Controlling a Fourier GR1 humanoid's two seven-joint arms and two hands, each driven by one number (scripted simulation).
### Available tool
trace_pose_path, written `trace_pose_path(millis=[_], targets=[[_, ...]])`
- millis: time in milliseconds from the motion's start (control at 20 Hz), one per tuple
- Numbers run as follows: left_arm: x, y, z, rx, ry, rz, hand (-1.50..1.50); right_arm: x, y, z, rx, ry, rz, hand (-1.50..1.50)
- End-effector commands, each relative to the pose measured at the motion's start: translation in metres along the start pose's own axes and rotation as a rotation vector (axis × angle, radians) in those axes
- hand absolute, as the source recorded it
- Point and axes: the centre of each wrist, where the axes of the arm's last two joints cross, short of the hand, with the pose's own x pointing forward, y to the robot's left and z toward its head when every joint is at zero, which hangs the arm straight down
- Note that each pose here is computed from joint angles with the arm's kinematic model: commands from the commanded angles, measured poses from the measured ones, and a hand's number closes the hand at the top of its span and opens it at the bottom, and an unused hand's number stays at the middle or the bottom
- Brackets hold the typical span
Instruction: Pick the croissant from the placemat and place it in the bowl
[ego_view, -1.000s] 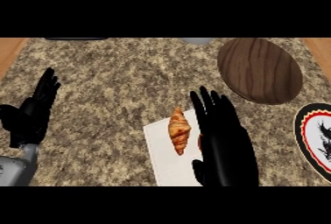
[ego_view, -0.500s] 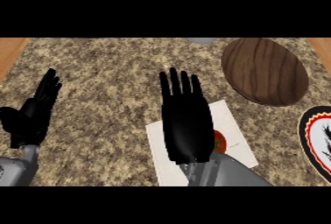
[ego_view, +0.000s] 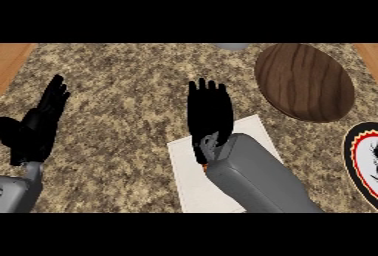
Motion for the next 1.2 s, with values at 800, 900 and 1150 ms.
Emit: trace_pose_path(millis=[800,900,1150], targets=[[-0.003,0.011,0.011,-0.012,0.000,0.001,0.00,0.029,0.043,-0.032,0.169,0.220,0.302,-1.50],[-0.004,-0.012,0.008,0.019,-0.006,0.012,0.00,0.029,0.041,-0.041,0.173,0.219,0.304,-1.50],[0.010,0.005,0.003,0.015,0.007,-0.005,0.00,0.024,0.058,-0.034,0.252,0.236,0.268,-1.50]])
